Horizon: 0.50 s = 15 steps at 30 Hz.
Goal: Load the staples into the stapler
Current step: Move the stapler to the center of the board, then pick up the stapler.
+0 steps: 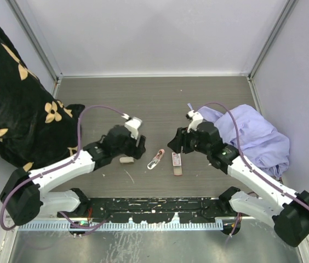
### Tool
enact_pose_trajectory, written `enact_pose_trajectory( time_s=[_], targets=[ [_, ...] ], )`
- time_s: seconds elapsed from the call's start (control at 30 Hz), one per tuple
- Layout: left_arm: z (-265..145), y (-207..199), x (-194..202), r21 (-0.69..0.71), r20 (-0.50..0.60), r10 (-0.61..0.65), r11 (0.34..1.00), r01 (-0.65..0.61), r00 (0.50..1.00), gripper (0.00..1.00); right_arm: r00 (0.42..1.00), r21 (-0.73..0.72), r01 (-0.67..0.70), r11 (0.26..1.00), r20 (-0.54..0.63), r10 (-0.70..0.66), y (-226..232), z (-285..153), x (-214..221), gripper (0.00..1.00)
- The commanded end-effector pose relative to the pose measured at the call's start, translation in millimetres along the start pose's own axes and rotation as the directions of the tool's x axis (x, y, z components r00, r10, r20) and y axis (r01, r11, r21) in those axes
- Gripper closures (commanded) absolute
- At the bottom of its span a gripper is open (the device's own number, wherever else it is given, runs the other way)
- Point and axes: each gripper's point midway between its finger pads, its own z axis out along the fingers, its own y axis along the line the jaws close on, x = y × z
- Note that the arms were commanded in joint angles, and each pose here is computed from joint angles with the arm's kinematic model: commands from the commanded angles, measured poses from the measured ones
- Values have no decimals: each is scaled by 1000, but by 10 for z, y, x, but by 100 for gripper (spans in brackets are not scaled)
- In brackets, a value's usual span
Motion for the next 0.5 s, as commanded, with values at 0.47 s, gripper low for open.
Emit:
enact_pose_trajectory(
  time_s=[0.47],
  targets=[
    [-108,825,-43,-137,271,-246,947,290,931,32,985,183,139,973,-125,-118,617,768,483,53]
  ],
)
